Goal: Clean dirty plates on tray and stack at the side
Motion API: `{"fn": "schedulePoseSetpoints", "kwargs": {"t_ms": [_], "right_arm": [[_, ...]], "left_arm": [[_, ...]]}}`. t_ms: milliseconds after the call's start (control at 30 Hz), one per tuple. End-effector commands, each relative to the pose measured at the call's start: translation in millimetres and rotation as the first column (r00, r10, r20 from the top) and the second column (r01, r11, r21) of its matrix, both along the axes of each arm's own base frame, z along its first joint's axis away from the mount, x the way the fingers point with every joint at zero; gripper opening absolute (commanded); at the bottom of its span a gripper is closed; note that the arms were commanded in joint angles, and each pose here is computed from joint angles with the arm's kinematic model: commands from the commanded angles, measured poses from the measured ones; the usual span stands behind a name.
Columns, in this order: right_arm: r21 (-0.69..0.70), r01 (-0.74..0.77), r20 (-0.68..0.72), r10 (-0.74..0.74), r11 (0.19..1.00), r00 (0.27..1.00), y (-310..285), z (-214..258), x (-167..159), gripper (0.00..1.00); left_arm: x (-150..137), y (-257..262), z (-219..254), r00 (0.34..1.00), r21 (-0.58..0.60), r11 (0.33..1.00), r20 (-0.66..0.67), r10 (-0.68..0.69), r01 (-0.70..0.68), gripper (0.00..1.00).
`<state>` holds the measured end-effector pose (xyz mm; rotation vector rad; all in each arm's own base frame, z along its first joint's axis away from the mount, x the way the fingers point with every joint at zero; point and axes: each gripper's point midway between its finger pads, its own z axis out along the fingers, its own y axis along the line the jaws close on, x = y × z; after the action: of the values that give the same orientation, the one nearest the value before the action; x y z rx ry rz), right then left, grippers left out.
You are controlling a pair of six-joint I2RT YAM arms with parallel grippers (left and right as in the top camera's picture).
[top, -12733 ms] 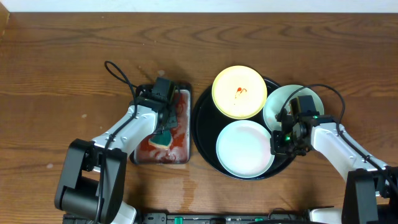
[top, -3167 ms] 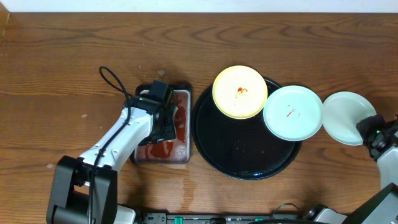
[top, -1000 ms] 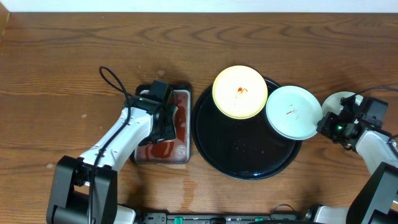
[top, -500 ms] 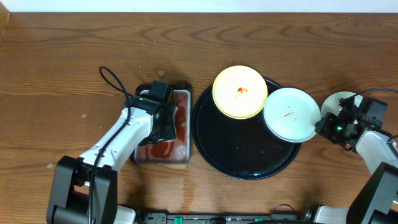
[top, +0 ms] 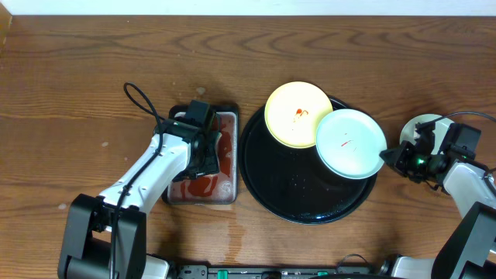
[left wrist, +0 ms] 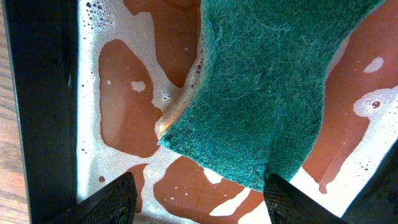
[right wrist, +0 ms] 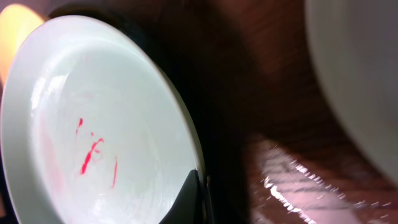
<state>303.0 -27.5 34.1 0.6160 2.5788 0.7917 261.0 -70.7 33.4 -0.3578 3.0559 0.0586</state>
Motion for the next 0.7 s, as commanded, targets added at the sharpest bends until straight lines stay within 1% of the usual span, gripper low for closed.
{"fn": "schedulePoseSetpoints", "kwargs": {"t_ms": [0,167,367,433,567,667], "right_arm": [[0.075,-0.059,0.027,0.057,0.995,0.998,18,7,-2,0.01],[0.089,-0.108,-0.010,0.110,0.990,0.994,32,4,-12,0.01],[0.080,-0.194,-0.009,0.196,0.978,0.981,57,4,-12,0.01],[0.057,-0.222,-0.017,0.223,0.973,0.975,63,1,-13,0.01],[-0.019,-0.241,-0.081,0.239,0.970,0.968,70,-9,-17,0.01],[-0.077,-0.284,-0.111,0.274,0.956,0.955,79,-15,-20,0.01]], "left_arm": [[-4,1,-3,1.000,0.006,1.000,-0.013,0.004,-0.004,0.66],[-3,1,-3,1.000,0.005,1.000,-0.010,0.004,-0.004,0.66],[-4,1,-3,1.000,0.006,1.000,-0.011,0.004,-0.004,0.67],[-4,1,-3,1.000,0.006,1.000,-0.011,0.004,-0.004,0.67],[-4,1,-3,1.000,0.006,1.000,-0.011,0.004,-0.004,0.66],[-3,1,-3,1.000,0.005,1.000,-0.010,0.004,-0.004,0.66]]}}
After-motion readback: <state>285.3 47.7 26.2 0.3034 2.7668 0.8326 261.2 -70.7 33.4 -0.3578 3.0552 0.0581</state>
